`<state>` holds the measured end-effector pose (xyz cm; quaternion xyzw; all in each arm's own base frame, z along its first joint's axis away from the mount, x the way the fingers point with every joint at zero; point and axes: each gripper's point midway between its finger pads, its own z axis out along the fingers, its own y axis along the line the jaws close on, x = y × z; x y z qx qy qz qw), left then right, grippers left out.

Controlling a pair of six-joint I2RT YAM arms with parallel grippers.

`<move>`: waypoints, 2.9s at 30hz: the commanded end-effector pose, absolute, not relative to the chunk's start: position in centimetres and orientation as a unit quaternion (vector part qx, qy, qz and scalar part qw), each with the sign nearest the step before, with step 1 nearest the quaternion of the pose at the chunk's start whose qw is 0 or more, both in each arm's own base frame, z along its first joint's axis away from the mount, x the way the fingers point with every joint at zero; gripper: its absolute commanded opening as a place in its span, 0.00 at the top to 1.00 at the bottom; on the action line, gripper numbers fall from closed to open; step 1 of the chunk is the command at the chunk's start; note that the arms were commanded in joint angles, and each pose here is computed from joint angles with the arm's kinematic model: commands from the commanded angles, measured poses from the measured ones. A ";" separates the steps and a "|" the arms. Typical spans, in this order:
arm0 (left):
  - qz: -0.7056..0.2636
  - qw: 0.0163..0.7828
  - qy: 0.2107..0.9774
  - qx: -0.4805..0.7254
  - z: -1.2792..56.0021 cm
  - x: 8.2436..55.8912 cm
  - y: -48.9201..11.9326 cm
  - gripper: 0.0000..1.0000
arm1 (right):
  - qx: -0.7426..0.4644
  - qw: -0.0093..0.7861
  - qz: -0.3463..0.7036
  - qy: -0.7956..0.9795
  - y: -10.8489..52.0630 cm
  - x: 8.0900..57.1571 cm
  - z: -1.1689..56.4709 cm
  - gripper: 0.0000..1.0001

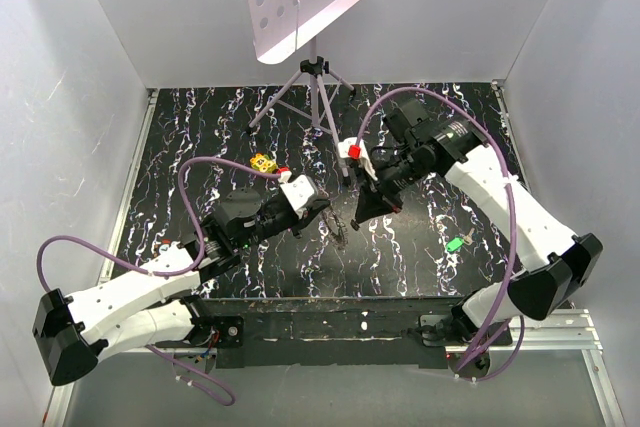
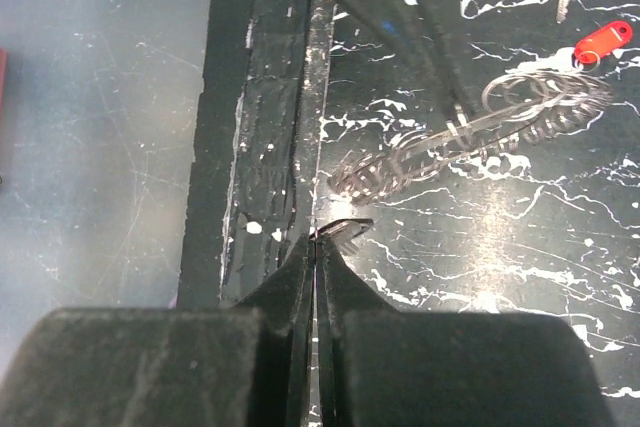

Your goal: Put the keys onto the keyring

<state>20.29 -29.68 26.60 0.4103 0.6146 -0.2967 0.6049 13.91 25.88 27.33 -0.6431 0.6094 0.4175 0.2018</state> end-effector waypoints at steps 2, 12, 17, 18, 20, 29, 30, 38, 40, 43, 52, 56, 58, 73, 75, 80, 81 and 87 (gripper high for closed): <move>-0.303 0.629 0.604 0.385 27.8 20.5 -29.8 1.00 | -0.621 0.231 0.399 0.634 27.2 16.3 28.2 0.99; -0.301 0.623 0.607 0.391 27.3 20.4 -30.0 1.00 | -0.626 0.258 0.338 0.654 27.5 19.4 27.7 0.99; -0.300 0.619 0.609 0.394 27.1 20.3 -29.9 1.00 | -0.635 0.260 0.343 0.642 27.8 19.2 28.2 0.99; -0.301 0.621 0.608 0.393 27.3 20.3 -29.9 1.00 | -0.637 0.255 0.347 0.639 28.0 18.9 28.2 0.99; -0.300 0.621 0.610 0.390 27.3 20.4 -30.0 1.00 | -0.644 0.247 0.352 0.633 28.5 18.3 27.8 0.99; -0.304 0.621 0.615 0.378 27.6 20.6 -30.0 1.00 | -0.645 0.247 0.358 0.628 29.6 18.1 28.1 0.99; -0.304 0.620 0.617 0.378 27.5 20.6 -30.0 1.00 | -0.645 0.247 0.357 0.628 29.7 18.1 28.1 0.99; -0.305 0.617 0.620 0.375 27.2 20.6 -30.1 1.00 | -0.638 0.251 0.363 0.630 30.4 18.2 28.4 0.99; -0.305 0.618 0.620 0.374 27.2 20.7 -30.1 1.00 | -0.638 0.251 0.363 0.631 30.5 18.3 28.4 0.99; -0.305 0.619 0.621 0.373 27.2 20.7 -30.1 1.00 | -0.633 0.250 0.362 0.636 30.6 18.5 28.3 0.99; -0.303 0.620 0.622 0.370 27.1 20.7 -30.0 1.00 | -0.625 0.252 0.353 0.649 31.0 18.7 27.8 0.99; -0.303 0.619 0.623 0.370 27.1 20.7 -29.9 1.00 | -0.619 0.253 0.348 0.657 31.0 19.0 27.5 0.99; -0.301 0.618 0.625 0.370 26.9 20.7 -29.9 1.00 | -0.616 0.255 0.344 0.661 30.9 19.2 27.4 0.99; -0.302 0.619 0.623 0.370 26.8 20.5 -29.6 1.00 | -0.596 0.254 0.322 0.690 30.5 20.0 26.1 0.99; -0.301 0.619 0.624 0.371 26.6 20.4 -29.5 1.00 | -0.599 0.253 0.329 0.685 30.5 19.7 26.4 0.99; -0.300 0.620 0.624 0.370 26.6 20.4 -29.4 1.00 | -0.599 0.250 0.331 0.685 30.5 19.6 26.3 0.99; -0.299 0.621 0.624 0.369 26.7 20.4 -29.3 1.00 | -0.597 0.250 0.330 0.687 30.4 19.7 26.2 0.99; -0.305 0.632 0.615 0.359 27.2 20.1 -28.8 1.00 | -0.588 0.243 0.334 0.695 29.8 19.7 25.8 0.99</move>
